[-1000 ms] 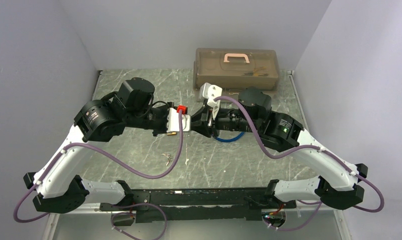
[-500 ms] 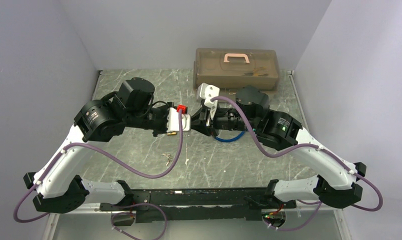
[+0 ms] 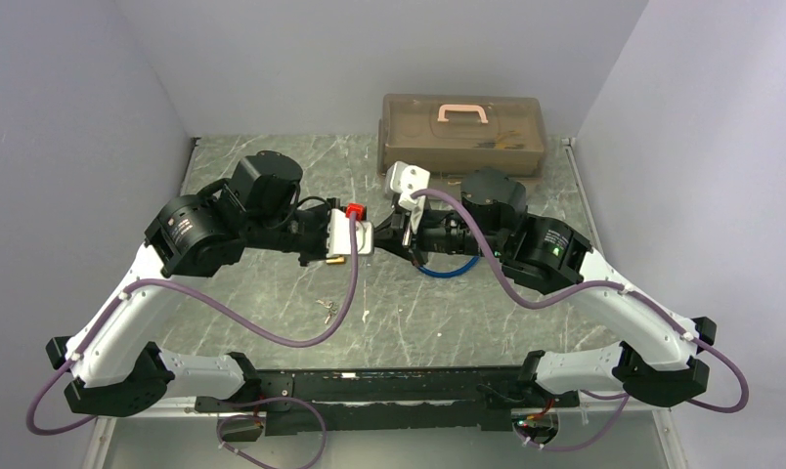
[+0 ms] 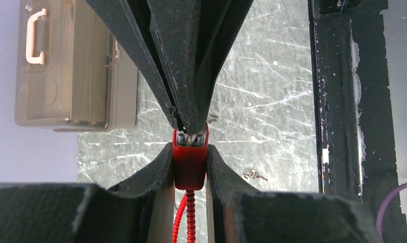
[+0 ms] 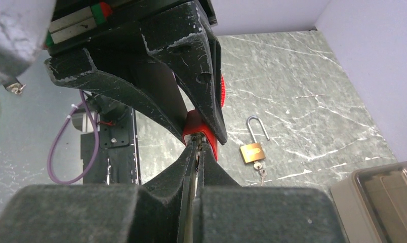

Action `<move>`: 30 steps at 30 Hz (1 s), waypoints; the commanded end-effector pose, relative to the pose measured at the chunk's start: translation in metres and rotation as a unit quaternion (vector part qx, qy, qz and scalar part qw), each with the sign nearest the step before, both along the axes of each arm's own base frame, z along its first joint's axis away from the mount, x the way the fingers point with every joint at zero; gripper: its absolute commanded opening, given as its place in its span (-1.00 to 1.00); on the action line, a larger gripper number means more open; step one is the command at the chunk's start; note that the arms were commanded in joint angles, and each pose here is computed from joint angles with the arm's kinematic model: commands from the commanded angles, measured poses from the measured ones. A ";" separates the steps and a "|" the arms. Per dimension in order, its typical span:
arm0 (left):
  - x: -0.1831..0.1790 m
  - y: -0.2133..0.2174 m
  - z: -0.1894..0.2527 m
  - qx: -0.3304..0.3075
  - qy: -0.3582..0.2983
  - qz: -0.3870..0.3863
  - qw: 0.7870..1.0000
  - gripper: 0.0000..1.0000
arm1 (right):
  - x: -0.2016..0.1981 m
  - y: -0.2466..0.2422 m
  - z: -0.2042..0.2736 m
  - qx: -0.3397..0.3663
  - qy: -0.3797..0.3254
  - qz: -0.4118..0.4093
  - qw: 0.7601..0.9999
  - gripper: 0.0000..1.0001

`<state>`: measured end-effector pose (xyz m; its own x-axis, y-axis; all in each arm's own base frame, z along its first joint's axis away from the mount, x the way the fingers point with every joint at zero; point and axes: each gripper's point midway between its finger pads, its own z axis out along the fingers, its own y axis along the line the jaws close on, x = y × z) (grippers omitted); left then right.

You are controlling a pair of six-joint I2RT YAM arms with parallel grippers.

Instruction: Unlock with the key

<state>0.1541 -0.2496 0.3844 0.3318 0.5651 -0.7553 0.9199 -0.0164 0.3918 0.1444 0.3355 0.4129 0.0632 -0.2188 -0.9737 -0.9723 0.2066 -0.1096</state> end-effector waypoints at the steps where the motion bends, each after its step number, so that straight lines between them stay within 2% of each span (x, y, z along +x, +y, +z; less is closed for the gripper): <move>1: 0.002 -0.002 0.034 -0.048 -0.042 0.001 0.998 -1.00 | 0.007 -0.006 0.009 0.016 -0.002 -0.030 0.999 -1.00; 6: 0.012 -0.004 0.049 -0.047 -0.090 0.014 0.995 -1.00 | 0.018 -0.001 0.000 0.039 0.053 -0.079 0.995 -1.00; 8: 0.015 -0.006 0.053 -0.044 -0.120 0.015 0.992 -1.00 | 0.023 0.004 -0.004 0.058 0.097 -0.105 0.988 -1.00; 15: 0.022 -0.012 0.068 -0.064 -0.222 0.023 0.973 -1.00 | 0.033 0.003 -0.002 0.138 0.183 -0.160 0.960 -1.00; 20: 0.031 -0.010 0.086 -0.094 -0.280 0.053 0.954 -1.00 | 0.037 -0.001 -0.005 0.157 0.224 -0.181 0.945 -1.00; 30: 0.037 -0.007 0.094 -0.100 -0.321 0.075 0.939 -1.00 | 0.038 -0.008 0.005 0.193 0.297 -0.173 0.919 -1.00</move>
<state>0.1919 -0.2526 0.4052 0.5868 0.6343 -0.5034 0.6201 0.0477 0.7830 0.1765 0.3272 0.4230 -0.4040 0.1827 -0.8964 -0.7832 0.4373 0.4421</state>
